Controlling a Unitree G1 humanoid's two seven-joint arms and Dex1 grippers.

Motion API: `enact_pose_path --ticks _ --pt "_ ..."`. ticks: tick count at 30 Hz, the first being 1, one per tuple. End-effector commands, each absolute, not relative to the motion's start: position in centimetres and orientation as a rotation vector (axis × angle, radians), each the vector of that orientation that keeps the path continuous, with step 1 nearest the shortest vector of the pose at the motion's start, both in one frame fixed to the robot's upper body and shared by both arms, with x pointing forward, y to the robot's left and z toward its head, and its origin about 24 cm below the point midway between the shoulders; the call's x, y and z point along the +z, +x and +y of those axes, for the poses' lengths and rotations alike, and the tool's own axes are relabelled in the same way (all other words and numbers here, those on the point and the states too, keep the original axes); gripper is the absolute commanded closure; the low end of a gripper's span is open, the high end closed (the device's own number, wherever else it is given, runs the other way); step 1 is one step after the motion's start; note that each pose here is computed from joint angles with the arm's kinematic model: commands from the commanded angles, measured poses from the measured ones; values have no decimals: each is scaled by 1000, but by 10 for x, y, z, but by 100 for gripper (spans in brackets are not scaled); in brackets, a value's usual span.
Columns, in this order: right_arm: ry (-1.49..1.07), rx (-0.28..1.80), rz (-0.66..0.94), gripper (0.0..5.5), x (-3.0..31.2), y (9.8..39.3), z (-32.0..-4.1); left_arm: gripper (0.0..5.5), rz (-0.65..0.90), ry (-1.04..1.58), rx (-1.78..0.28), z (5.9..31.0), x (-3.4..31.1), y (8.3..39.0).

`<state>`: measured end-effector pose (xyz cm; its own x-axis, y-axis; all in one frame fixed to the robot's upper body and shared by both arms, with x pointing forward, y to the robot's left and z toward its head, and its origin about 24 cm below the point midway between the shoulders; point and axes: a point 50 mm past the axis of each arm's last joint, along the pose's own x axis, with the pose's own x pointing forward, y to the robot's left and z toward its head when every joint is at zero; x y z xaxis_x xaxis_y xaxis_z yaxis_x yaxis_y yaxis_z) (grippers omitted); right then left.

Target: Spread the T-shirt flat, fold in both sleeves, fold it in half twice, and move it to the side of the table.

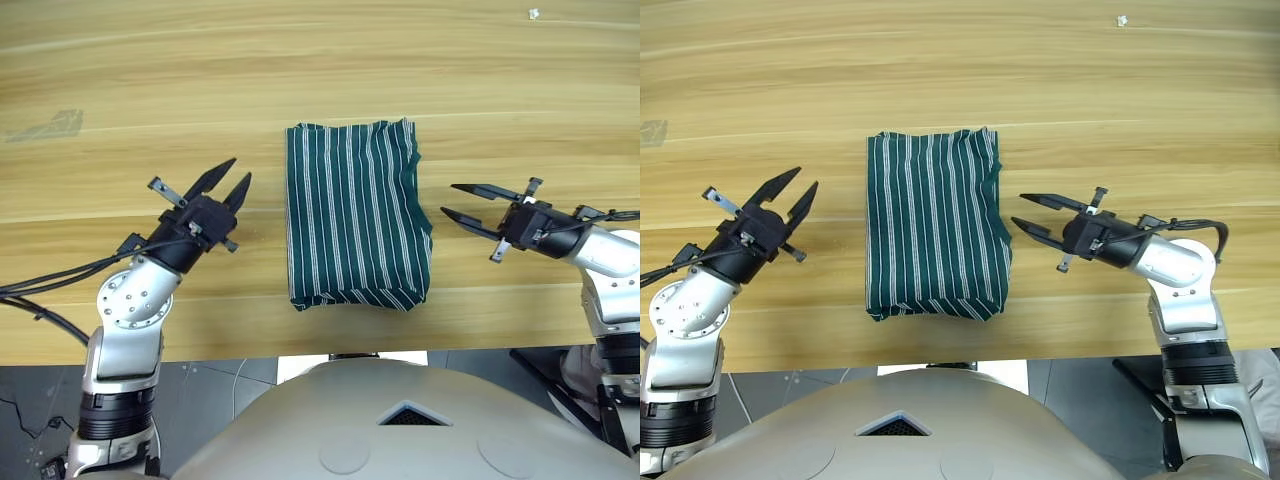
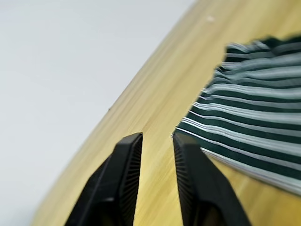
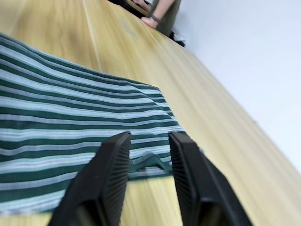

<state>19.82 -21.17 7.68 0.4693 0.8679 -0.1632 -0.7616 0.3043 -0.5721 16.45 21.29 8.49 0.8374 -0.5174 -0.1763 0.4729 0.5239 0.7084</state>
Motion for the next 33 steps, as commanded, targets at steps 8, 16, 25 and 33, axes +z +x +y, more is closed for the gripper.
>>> enact_pose_path --ticks 8,16,25,33 --pt "-1055 1375 -185 332 44 156 -230 394 95 1182 -1070 218 36 101" --pt "-1160 1531 -189 332 24 154 -221 394 54 1232 -1177 206 25 109" --pt "-1117 1548 -267 332 22 162 -200 394 9 1341 -1346 200 18 103" --pt "-1044 1578 -246 332 17 156 -195 394 40 1397 -1395 207 21 99"
